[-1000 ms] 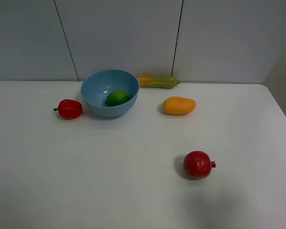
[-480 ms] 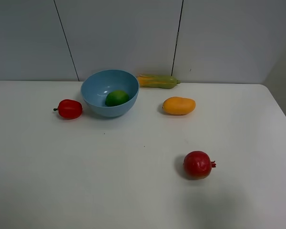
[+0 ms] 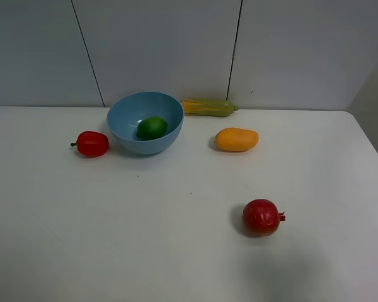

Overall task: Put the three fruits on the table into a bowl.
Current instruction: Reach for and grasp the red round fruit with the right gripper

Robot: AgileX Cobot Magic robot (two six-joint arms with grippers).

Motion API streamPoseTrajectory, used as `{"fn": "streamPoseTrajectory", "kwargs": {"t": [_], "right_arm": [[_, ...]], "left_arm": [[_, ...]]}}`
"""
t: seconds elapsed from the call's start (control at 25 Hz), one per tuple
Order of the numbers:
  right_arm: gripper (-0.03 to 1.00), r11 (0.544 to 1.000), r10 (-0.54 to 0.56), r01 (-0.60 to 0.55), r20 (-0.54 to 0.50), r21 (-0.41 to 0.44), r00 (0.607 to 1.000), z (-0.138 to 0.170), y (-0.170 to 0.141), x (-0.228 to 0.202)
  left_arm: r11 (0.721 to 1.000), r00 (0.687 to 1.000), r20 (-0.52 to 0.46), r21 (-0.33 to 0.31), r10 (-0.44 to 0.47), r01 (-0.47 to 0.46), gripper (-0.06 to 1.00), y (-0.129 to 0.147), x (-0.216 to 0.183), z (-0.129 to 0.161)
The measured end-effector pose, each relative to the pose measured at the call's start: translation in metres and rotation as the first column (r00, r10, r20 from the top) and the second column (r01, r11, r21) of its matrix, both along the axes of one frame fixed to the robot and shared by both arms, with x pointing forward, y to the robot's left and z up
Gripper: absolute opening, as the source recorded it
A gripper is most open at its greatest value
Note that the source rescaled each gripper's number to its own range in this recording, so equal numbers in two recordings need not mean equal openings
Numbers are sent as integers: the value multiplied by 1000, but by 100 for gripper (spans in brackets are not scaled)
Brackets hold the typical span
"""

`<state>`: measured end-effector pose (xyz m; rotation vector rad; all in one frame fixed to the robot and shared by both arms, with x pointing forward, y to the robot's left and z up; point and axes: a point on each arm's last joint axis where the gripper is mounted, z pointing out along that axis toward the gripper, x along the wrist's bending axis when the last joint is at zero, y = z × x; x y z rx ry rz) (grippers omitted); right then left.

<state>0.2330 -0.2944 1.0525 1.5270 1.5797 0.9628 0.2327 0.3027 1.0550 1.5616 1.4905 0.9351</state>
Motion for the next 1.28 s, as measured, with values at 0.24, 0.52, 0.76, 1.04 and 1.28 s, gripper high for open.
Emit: {"fn": "streamPoseTrajectory", "kwargs": {"t": [0.24,0.52,0.76,1.04,1.28], "right_arm": [[88,1000,0,0,0,0,1000,0,0,0],[88,1000,0,0,0,0,1000,0,0,0],[88,1000,11,-11,-19,18,1000,18,1,7],[88,997,56,-31,-389,70,920,34,5,81],[86,960,249,-275,-598,50,762,22,27,151]], "left_arm": [[1000,1000,0,1,0,0,96,0,0,0],[1000,1000,0,1,0,0,96,0,0,0],[1000,1000,0,1,0,0,96,0,0,0],[1000,1000,0,1,0,0,97,0,0,0],[1000,1000,0,1,0,0,97,0,0,0]]}}
